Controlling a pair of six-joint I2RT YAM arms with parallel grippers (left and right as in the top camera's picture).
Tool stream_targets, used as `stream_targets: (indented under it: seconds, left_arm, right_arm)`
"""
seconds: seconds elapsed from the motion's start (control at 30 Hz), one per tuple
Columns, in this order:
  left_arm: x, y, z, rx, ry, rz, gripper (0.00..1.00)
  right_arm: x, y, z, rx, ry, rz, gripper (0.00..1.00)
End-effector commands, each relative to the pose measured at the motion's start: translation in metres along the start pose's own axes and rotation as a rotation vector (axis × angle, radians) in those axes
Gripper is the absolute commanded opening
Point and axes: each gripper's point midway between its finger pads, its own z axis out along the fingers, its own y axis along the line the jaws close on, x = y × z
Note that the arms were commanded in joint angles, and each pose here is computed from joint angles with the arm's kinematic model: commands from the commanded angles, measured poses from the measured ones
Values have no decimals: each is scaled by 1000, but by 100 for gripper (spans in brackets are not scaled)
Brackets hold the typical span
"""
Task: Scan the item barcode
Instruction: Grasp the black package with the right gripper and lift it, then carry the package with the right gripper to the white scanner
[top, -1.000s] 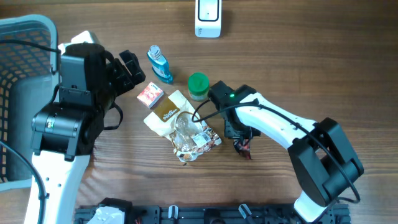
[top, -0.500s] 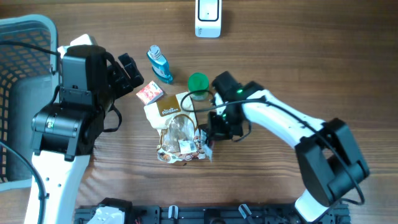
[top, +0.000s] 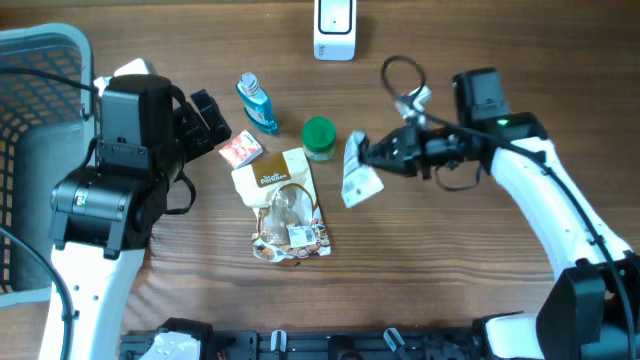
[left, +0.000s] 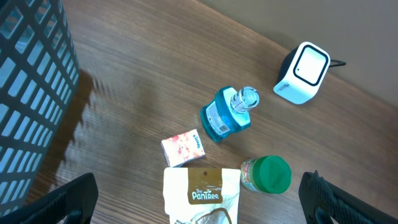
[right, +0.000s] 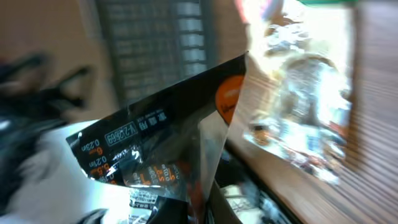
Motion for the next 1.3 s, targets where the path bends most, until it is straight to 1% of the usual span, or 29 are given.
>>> stream_targets:
  seconds: [0.0,0.13,0.2,0.27,0.33,0.6,1.07,1.17,1.2,1.27]
  left_arm:
    - [-7,3,-6,-8,-30,8,100]
    - [-7,3,-6,-8,-30,8,100]
    - [-7,3,-6,-8,-30,8,100]
    - [-7,3,-6,-8,-30,8,100]
    - [-7,3,-6,-8,-30,8,100]
    - [-7,3,-6,-8,-30,8,100]
    - [-7,3,-6,-8,-30,8,100]
    - [-7,3,-6,-8,-30,8,100]
    - [-7,3,-6,-8,-30,8,100]
    - [-7,3,-6,-8,-30,8,100]
  right_arm:
    - [13,61,-32,-347,92,-68,5]
    - [-1,70,-42,-351,104,52,5]
    - [-12,81,-45,-339,116,78,5]
    - [-18,92,-49,-330,102,61,4]
    - [-19,99,-51,-328,122,115,5]
    - [-24,125,-60,-311,111,38,5]
    - [-24,125,-60,-312,109,25,5]
    - [-25,128,-61,-314,88,-64,5]
    - [-29,132,-61,-318,49,-151,5]
    - [-33,136,-62,-322,1,-272,5]
